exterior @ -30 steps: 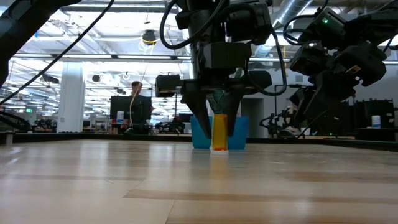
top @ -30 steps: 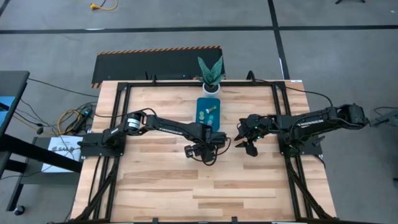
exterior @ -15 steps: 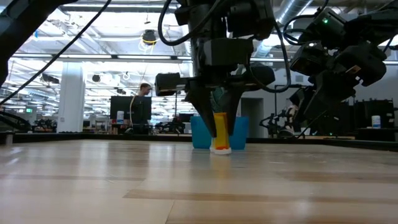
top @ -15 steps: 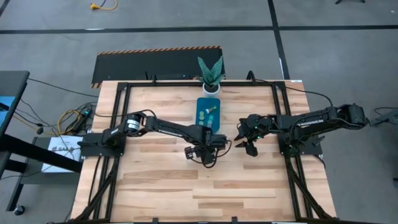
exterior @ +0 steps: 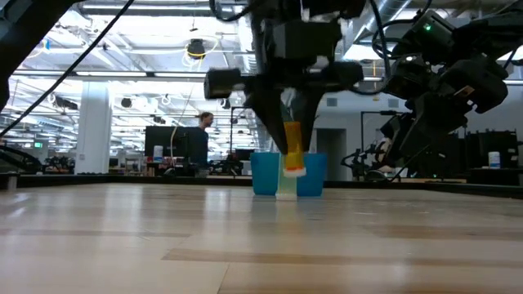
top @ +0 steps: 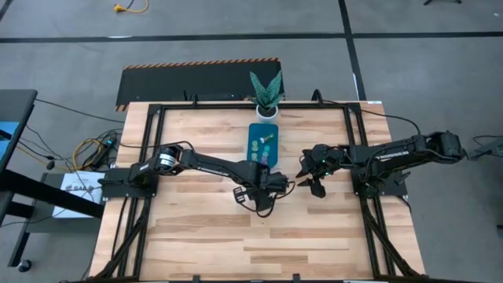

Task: Pick and place pill bottles into a basket
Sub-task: Put the orange pill bottle into the blue bin, then put the yellow pill bottle into the blue bin

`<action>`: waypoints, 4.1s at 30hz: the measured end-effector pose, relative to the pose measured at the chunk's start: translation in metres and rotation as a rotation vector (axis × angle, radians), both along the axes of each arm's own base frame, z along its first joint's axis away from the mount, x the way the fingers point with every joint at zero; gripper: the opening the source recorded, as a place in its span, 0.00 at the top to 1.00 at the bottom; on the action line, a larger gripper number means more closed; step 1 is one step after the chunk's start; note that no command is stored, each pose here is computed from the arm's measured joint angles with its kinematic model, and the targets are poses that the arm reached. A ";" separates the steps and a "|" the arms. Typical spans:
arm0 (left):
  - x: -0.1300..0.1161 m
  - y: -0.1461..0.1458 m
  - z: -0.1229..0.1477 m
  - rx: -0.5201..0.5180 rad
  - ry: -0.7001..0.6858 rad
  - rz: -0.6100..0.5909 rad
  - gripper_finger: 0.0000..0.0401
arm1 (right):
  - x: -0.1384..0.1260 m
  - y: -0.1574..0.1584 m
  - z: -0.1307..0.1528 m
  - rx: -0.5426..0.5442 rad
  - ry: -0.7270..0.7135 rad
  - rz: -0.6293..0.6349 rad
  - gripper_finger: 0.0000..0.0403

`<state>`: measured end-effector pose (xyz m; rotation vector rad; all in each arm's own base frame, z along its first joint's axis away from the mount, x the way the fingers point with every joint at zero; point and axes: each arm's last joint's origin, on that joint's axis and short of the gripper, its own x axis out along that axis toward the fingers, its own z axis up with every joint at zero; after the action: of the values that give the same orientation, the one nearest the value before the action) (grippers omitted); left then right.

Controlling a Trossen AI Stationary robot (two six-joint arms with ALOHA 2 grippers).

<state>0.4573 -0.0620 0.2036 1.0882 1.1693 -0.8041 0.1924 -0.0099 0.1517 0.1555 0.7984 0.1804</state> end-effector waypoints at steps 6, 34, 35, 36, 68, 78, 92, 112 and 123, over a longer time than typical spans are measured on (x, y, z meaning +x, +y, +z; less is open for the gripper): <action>-0.001 -0.003 0.024 0.070 -0.024 0.158 0.75 | 0.000 0.000 0.000 0.000 0.000 0.000 0.61; -0.018 0.194 0.096 -0.136 -0.147 0.697 0.74 | -0.002 0.001 -0.002 0.037 0.037 -0.033 0.61; -0.018 0.202 0.097 -0.146 -0.167 0.696 0.74 | -0.002 0.001 -0.002 0.037 0.037 -0.033 0.61; -0.019 0.210 0.097 -0.157 -0.186 0.694 0.74 | -0.002 0.001 -0.002 0.037 0.037 -0.032 0.61; -0.030 0.266 0.011 -0.357 -0.168 0.759 0.74 | -0.002 0.001 -0.002 0.031 0.038 -0.027 0.61; -0.029 0.265 0.011 -0.354 -0.170 0.764 0.74 | -0.002 0.001 -0.002 0.030 0.038 -0.026 0.61; -0.027 0.259 0.010 -0.325 -0.165 0.778 0.71 | -0.002 0.001 -0.002 0.031 0.038 -0.027 0.61; -0.029 0.249 0.017 -0.233 -0.090 0.812 0.68 | -0.002 0.001 -0.002 0.032 0.039 -0.027 0.61; -0.027 0.196 0.047 -0.144 0.061 0.774 0.68 | -0.002 0.001 -0.002 0.032 0.039 -0.028 0.61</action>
<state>0.4306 0.1337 0.2504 0.4216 1.4186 -0.3024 0.1904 -0.0093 0.1498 0.2008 0.8321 0.1642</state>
